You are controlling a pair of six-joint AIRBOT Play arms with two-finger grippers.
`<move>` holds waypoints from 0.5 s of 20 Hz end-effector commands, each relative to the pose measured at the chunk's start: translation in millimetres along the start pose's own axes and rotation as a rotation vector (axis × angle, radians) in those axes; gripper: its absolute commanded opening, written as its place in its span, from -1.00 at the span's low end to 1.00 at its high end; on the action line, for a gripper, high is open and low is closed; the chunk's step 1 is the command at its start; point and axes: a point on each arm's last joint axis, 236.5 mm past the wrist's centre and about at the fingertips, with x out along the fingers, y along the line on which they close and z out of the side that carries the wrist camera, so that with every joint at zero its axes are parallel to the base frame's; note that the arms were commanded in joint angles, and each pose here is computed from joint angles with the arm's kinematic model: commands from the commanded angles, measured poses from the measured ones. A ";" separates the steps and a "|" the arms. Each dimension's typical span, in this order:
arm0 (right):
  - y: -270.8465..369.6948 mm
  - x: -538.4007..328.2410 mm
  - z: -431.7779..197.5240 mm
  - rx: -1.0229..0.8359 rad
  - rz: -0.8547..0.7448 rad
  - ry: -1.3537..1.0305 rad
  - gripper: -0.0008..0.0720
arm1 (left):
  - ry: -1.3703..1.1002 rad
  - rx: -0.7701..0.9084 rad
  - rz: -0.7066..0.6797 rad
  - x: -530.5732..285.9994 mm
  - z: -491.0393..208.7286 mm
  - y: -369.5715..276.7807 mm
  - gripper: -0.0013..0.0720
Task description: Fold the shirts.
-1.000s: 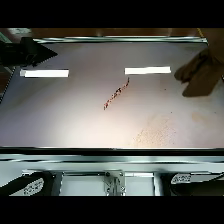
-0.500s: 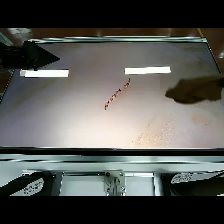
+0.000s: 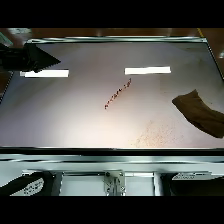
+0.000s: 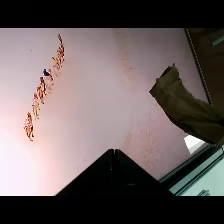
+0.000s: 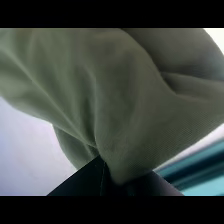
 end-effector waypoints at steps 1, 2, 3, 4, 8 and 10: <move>-42.5 6.6 -40.4 0.145 -0.020 0.053 -0.79 | 0.001 -0.006 0.000 -0.2 -0.3 -0.3 -0.85; -53.2 13.9 -54.6 0.179 -0.034 0.054 -0.79 | 0.001 -0.015 0.000 -0.2 -0.3 -0.3 -0.85; -61.0 21.7 -66.7 0.216 -0.041 0.047 -0.79 | 0.001 -0.019 0.000 -0.2 -0.3 -0.3 -0.85; -65.8 30.3 -79.3 0.253 -0.036 0.037 -0.79 | 0.001 -0.019 0.000 -0.2 -0.3 -0.3 -0.85; -73.5 52.9 -124.5 0.316 -0.043 0.049 -0.79 | 0.001 -0.019 0.000 -0.2 -0.2 -0.3 -0.85; -80.0 59.3 -128.7 0.322 -0.076 0.009 -0.79 | 0.001 -0.018 0.000 -0.2 -0.2 -0.3 -0.85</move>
